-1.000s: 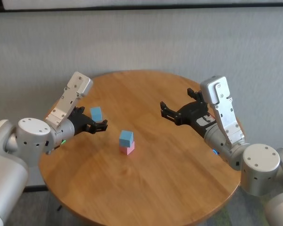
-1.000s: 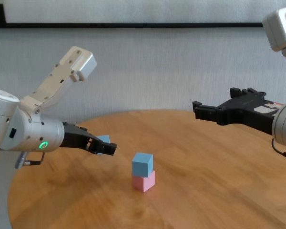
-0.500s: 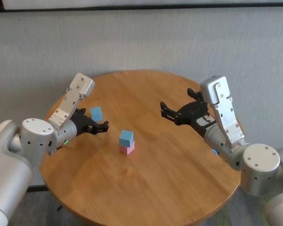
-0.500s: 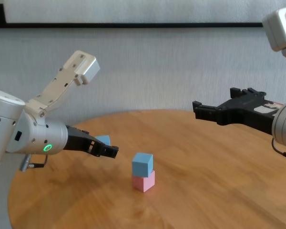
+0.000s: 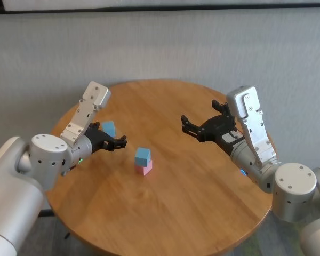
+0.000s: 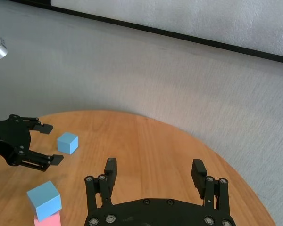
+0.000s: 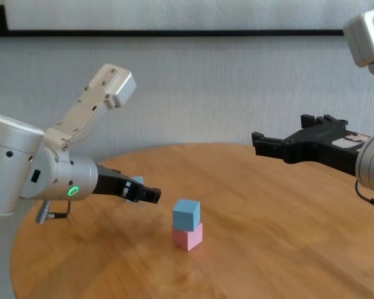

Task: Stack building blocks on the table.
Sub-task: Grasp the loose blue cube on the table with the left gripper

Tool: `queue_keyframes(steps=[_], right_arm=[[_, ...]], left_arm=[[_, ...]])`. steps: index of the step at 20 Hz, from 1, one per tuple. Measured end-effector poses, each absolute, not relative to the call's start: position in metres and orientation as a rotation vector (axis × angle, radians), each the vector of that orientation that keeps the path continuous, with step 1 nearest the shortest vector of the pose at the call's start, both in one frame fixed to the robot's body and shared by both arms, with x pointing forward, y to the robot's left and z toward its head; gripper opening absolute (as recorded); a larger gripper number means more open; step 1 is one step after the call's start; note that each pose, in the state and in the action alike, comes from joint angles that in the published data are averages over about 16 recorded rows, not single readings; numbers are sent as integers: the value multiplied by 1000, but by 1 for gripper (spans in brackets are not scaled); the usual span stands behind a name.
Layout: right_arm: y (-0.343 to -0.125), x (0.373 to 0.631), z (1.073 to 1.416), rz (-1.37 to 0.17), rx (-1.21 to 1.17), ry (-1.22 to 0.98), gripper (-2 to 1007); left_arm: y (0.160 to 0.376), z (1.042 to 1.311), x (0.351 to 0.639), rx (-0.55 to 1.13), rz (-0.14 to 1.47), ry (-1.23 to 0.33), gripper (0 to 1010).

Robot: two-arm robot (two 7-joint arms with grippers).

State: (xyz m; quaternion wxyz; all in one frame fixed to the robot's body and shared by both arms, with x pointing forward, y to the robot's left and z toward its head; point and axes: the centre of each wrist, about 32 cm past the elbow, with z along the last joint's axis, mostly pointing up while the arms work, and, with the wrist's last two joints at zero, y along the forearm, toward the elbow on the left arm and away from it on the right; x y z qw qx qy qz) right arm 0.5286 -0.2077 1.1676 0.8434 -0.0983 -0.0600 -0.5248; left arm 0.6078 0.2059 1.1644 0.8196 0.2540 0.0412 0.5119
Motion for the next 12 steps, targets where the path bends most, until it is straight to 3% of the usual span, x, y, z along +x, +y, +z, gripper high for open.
queue_keyframes(steps=[12], right_arm=[[-208, 529, 1168, -1108, -207, -127, 1005]], left_arm=[[198, 1163, 607, 550, 1117, 133, 1000]])
